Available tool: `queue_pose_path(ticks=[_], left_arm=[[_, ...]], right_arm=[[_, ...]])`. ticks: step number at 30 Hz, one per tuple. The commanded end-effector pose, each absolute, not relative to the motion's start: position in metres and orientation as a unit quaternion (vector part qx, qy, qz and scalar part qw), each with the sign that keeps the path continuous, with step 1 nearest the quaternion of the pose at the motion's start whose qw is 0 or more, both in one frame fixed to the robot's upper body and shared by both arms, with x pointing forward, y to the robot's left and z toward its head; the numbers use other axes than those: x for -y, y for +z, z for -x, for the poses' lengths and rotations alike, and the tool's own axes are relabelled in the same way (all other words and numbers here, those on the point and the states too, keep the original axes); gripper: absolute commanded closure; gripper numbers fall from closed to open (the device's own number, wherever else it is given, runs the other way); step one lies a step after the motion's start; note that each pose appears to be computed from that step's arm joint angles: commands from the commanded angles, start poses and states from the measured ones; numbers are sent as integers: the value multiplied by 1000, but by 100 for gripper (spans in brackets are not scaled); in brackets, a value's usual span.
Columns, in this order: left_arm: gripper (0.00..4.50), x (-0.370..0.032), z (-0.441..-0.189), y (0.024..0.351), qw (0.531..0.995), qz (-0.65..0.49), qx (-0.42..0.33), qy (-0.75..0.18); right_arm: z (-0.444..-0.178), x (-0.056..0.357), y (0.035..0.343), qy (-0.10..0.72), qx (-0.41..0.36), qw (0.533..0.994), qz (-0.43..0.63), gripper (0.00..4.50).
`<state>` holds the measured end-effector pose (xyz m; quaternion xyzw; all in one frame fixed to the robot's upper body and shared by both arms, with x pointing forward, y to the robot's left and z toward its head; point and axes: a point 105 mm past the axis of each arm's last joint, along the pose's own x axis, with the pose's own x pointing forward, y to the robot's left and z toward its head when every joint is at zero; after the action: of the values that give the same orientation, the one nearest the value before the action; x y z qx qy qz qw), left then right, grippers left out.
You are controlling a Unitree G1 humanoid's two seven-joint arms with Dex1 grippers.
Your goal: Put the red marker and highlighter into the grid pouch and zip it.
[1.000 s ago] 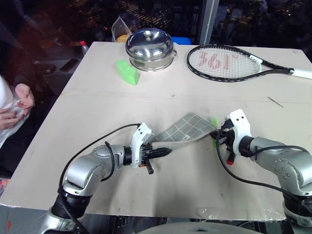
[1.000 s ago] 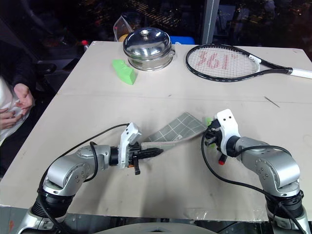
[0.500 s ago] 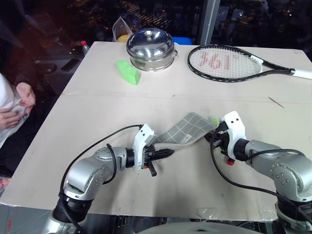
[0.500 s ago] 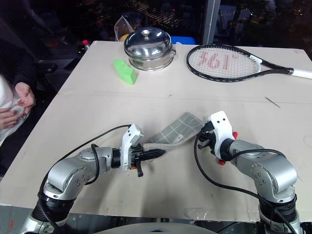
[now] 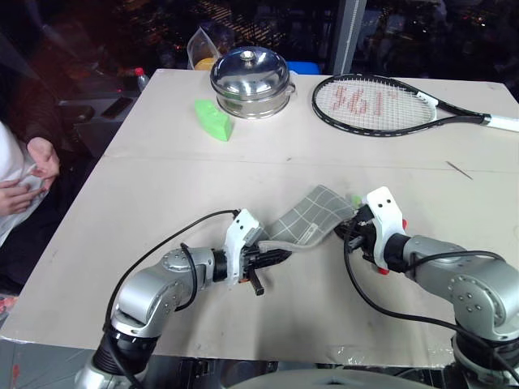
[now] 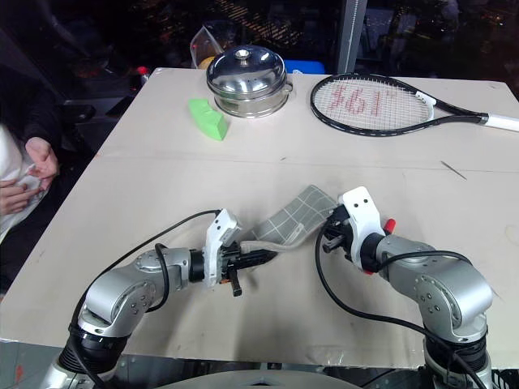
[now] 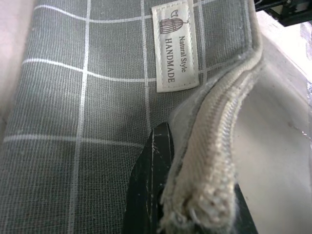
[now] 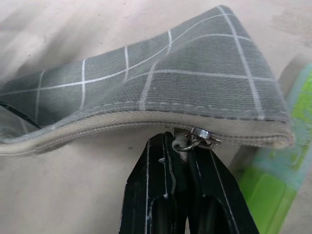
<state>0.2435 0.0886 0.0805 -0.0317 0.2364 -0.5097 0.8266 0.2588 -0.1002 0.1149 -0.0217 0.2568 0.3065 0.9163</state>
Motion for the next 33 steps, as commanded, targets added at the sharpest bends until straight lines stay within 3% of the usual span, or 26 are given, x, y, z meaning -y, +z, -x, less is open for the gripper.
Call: queue_pose_path(ticks=[1, 12, 20, 33], left_arm=[[450, -85, -242, 83, 824, 38, -226, -518], [450, -82, -242, 83, 828, 47, -224, -512], [450, -82, -245, 86, 833, 41, -216, -508], [450, -80, -248, 87, 837, 58, -218, -498]], right_arm=[[-253, 94, 122, 319, -241, 916, 25, 447], [-249, 97, 124, 320, -242, 916, 10, 447], [-264, 124, 131, 285, -243, 926, 44, 447], [-251, 103, 129, 338, -234, 907, 88, 447]])
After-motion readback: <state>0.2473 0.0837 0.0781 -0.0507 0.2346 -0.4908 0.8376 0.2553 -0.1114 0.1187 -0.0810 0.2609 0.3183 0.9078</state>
